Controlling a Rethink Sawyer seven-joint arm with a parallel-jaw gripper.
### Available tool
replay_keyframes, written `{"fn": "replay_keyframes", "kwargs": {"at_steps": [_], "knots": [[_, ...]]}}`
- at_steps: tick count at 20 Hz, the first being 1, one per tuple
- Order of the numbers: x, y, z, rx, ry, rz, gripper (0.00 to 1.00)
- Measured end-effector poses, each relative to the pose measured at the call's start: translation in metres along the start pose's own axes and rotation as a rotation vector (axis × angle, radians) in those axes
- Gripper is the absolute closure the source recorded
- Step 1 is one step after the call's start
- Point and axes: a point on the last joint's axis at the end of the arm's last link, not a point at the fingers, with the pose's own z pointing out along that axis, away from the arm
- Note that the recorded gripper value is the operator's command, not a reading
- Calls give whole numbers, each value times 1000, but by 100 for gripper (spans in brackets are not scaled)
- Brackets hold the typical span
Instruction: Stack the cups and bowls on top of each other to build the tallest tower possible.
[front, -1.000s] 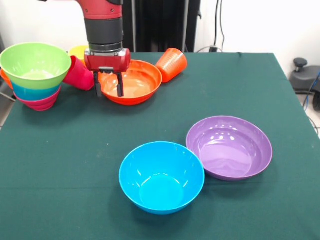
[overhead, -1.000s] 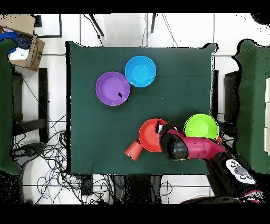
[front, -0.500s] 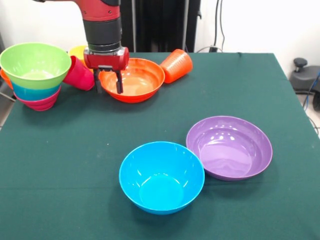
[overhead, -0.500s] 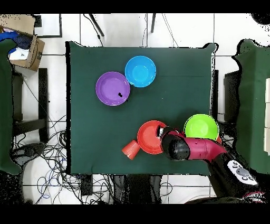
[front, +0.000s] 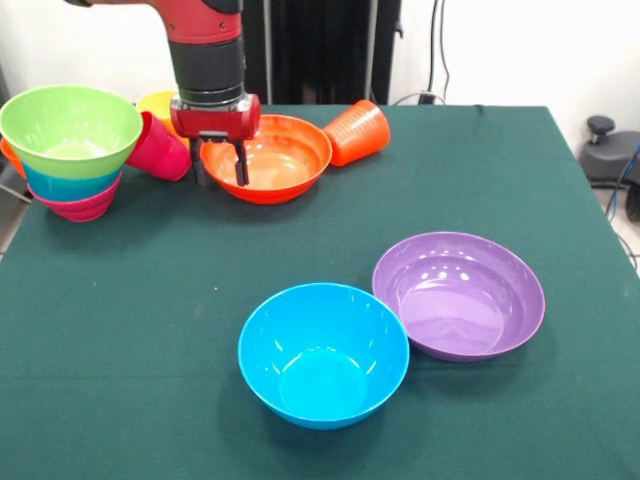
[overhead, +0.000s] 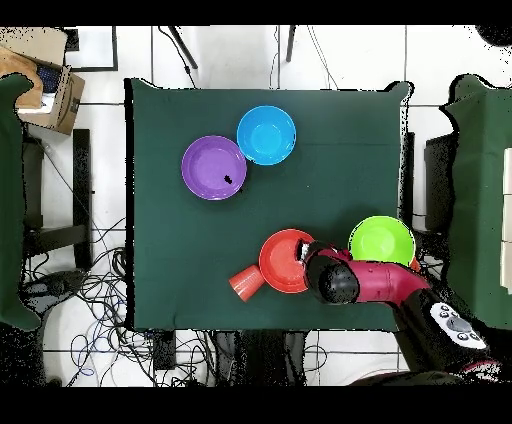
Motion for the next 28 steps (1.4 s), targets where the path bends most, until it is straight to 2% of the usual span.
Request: {"fn": "replay_keyframes", "kwargs": {"at_steps": [14, 15, 21, 28], "knots": [[20, 7, 15, -22, 35, -32, 0], [24, 9, 18, -27, 43, -37, 100], [33, 15, 15, -40, 58, -50, 100], [33, 15, 15, -45, 56, -51, 100]]}}
